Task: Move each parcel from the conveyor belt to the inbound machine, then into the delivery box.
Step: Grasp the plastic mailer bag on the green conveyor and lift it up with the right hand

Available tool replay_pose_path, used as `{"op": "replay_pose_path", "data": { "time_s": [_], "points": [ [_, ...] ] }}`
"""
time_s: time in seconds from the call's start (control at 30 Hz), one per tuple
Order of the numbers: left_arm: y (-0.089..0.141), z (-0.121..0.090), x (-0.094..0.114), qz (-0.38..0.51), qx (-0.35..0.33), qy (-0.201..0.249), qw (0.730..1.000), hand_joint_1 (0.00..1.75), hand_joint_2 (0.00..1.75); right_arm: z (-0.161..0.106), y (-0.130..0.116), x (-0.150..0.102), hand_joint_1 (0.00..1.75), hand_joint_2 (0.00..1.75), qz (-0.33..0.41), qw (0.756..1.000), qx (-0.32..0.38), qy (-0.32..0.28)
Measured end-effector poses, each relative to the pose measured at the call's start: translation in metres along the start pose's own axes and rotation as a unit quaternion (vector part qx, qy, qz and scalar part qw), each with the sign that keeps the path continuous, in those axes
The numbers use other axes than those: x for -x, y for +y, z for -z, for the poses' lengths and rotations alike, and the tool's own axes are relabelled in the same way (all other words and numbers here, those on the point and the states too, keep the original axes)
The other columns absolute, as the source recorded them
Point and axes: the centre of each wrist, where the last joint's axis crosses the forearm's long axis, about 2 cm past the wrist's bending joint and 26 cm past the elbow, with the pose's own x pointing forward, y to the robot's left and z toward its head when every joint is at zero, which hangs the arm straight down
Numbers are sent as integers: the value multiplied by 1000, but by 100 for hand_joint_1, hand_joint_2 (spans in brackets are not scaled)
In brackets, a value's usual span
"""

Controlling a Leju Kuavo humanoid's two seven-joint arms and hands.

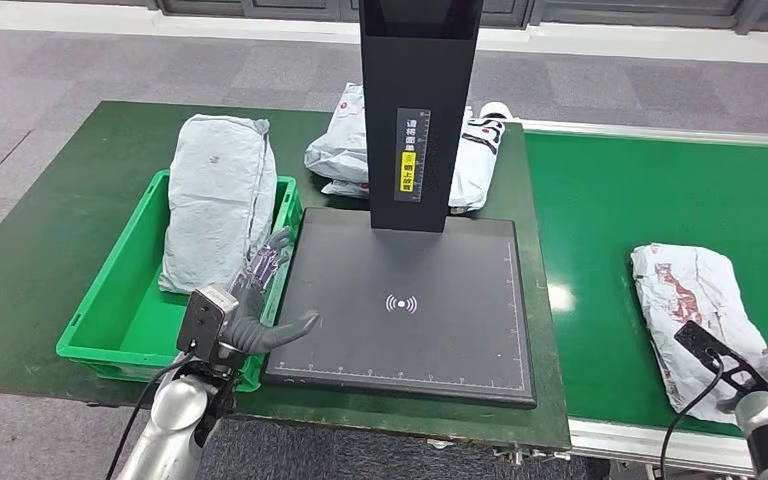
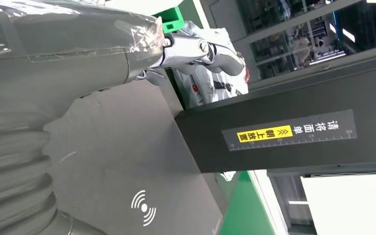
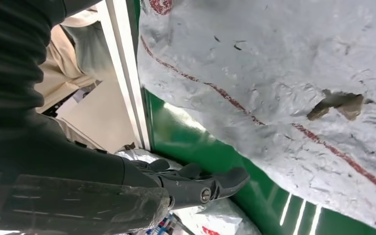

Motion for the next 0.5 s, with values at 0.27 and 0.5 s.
{"op": "replay_pose_path", "data": {
  "time_s": [0.27, 0.5],
  "points": [
    [-1, 1, 2, 10, 6, 11, 1000, 0, 175, 1, 12, 1, 0, 175, -11, 999, -46, -24],
    [0, 1, 3, 10, 4, 11, 1000, 0, 175, 0, 14, -3, 156, 175, -4, 997, -59, -44]
  ]
}}
